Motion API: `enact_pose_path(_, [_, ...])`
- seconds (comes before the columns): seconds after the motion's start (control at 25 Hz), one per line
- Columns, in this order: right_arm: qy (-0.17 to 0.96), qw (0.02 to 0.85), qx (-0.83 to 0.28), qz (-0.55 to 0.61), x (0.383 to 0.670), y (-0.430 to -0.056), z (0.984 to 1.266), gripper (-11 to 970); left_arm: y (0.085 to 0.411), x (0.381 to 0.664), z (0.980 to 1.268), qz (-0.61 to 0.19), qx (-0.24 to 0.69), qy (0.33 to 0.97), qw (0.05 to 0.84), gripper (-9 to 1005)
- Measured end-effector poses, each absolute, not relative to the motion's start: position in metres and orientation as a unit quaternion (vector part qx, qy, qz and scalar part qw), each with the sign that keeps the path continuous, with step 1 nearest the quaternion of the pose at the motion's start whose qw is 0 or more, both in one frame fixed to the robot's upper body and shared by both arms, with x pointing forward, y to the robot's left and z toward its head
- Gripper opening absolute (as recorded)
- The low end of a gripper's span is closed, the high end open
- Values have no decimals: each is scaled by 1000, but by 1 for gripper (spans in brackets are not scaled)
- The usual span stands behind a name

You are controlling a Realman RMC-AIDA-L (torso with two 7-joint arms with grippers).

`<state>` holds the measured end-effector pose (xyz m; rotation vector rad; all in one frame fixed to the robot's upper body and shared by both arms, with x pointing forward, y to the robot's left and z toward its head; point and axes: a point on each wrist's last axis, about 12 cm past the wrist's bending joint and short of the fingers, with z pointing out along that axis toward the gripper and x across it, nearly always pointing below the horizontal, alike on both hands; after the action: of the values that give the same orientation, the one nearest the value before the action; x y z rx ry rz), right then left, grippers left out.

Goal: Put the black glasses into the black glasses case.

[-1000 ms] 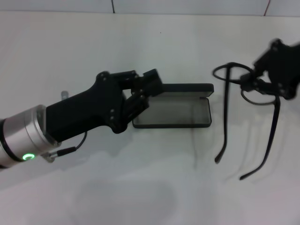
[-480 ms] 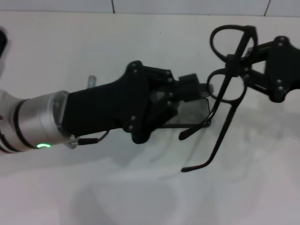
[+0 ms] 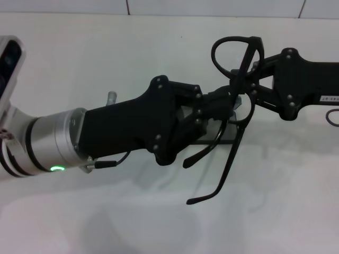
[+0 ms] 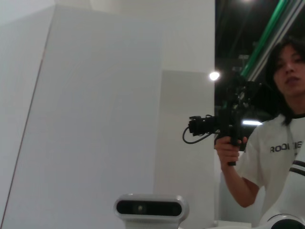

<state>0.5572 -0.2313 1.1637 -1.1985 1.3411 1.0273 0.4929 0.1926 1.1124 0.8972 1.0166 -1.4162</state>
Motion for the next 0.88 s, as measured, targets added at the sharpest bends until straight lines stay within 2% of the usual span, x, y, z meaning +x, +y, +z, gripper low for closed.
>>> enact_pose_path(0.56, [550,503,-499,442,554,-224,1157,103,193,490,1103,-598,368,446,554,45])
enact_pose_path(0.88, [558,501,-493,441,557,-221,1150,103,193,487,1109,-613,378,419,553,45])
